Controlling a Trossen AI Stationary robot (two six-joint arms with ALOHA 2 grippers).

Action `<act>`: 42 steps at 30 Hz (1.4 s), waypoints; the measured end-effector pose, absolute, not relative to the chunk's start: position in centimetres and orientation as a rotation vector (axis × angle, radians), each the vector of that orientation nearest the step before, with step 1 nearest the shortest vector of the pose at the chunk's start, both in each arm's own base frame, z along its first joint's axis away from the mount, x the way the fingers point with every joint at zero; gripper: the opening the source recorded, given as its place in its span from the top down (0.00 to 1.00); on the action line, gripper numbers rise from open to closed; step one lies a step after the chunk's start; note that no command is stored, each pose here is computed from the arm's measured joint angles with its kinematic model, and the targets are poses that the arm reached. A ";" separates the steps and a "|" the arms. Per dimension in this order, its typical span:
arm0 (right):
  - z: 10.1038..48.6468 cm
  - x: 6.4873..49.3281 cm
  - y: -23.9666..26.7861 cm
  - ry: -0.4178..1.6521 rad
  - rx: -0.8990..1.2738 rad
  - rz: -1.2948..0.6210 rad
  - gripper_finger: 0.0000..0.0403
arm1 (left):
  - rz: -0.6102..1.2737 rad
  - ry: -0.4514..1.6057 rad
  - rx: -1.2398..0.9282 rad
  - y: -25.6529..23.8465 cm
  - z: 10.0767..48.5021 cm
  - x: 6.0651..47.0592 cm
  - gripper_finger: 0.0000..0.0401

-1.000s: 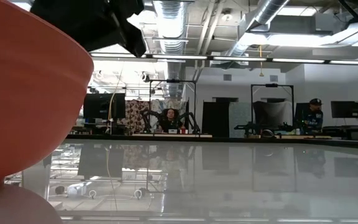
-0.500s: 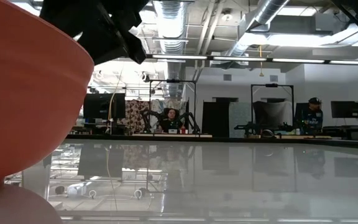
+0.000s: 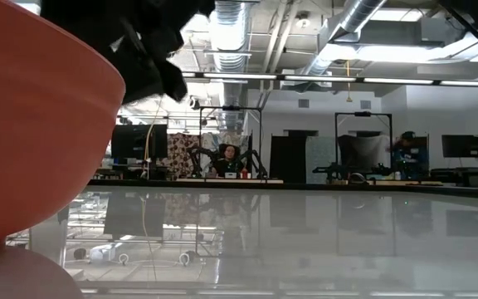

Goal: Nest bowls inside each other by size order
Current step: Stack the orange bowl onto the pink bowl

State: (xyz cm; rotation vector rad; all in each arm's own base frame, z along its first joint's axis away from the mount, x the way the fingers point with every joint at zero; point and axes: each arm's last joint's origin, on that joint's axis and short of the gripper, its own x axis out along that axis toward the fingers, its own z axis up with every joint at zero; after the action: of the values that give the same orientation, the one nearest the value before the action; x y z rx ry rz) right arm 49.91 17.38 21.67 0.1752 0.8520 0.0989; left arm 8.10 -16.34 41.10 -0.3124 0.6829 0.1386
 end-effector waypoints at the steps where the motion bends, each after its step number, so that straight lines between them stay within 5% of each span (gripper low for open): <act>1: 21.6 49.9 17.4 0.853 0.175 0.098 0.44 | 0.137 0.679 -0.325 -15.7 41.2 8.0 0.67; 16: 18.1 50.6 16.4 0.949 0.172 0.051 0.52 | 0.178 0.761 -0.292 -14.6 38.0 7.5 0.70; 26: 18.3 50.7 16.3 0.959 0.253 0.064 0.96 | 0.179 0.778 -0.282 -14.6 37.8 7.4 0.76; 42: 25.3 51.1 16.3 0.761 0.241 0.003 0.97 | 0.182 0.756 -0.268 -14.6 37.8 7.5 0.78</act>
State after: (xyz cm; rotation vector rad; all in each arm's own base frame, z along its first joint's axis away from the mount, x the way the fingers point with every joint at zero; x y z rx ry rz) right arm 51.15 16.28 25.29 0.2408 0.7611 0.0032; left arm 7.46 -14.56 37.84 -0.2680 0.7555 0.1815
